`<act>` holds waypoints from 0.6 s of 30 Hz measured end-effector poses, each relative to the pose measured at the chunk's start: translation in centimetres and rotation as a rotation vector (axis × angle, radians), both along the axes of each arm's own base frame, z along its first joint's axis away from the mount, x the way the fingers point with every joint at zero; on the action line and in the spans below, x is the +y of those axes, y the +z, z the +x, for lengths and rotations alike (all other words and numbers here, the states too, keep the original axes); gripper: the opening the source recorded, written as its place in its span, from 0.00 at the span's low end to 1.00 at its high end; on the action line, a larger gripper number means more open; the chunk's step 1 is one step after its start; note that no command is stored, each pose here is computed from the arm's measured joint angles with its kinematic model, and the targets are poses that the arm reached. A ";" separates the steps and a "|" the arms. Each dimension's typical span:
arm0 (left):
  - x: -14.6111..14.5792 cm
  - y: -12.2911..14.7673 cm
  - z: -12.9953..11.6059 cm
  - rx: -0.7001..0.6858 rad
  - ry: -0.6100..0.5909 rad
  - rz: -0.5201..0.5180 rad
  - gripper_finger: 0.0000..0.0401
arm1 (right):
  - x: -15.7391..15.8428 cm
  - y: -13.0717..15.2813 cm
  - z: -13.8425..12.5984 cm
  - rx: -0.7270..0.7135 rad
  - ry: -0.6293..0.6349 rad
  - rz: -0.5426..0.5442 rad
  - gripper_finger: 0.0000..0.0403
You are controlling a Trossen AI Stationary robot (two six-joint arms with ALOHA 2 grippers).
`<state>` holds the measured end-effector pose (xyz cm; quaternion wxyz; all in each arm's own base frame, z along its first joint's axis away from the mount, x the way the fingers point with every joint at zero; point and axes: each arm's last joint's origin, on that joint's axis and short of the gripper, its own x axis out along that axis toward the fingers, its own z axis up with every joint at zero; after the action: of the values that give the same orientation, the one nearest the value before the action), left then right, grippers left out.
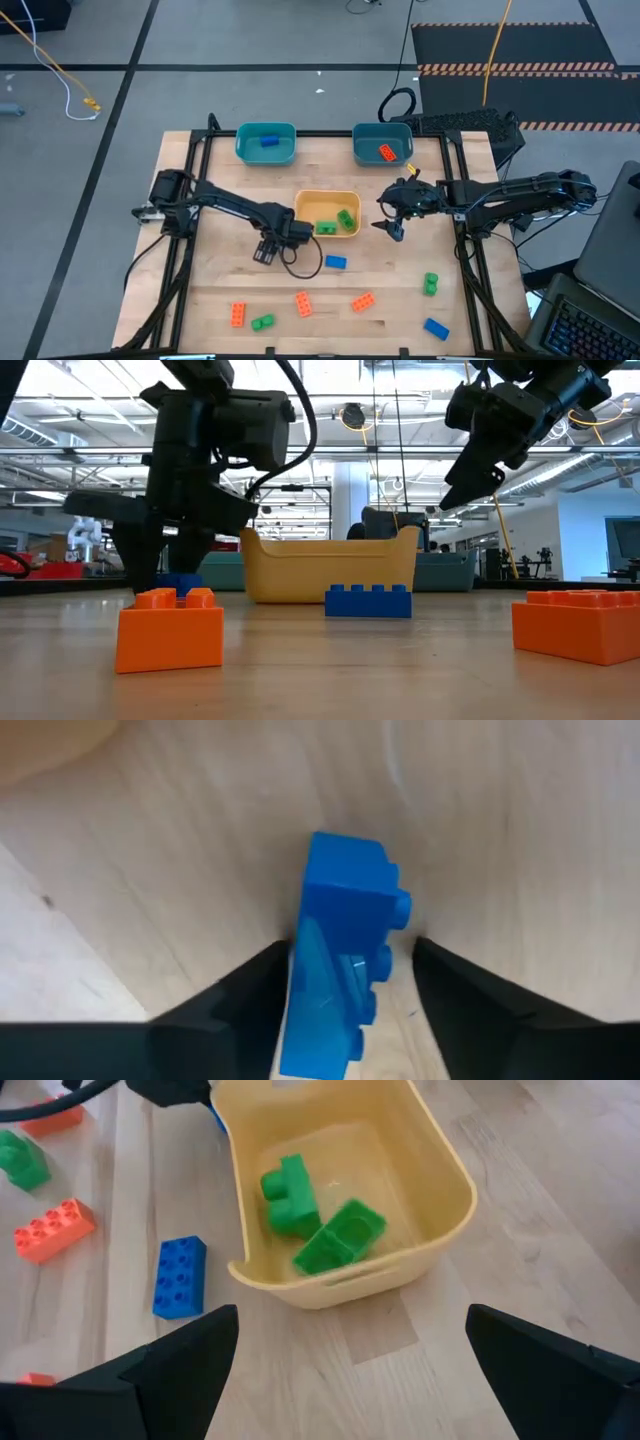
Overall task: Sort & place blocks by color
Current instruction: Put the blue game piece into the green bin
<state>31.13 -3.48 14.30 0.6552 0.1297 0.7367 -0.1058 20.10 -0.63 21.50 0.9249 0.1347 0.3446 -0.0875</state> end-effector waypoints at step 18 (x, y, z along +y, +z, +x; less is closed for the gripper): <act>4.4 7.2 -3.3 -0.105 0.099 0.198 0.22 | 0.0 0.1 0.0 -0.008 0.002 -0.009 0.95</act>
<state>27.84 0.88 21.52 0.6812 0.1626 0.7138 0.0070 20.15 -0.65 21.57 0.9270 0.1306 0.3406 -0.0878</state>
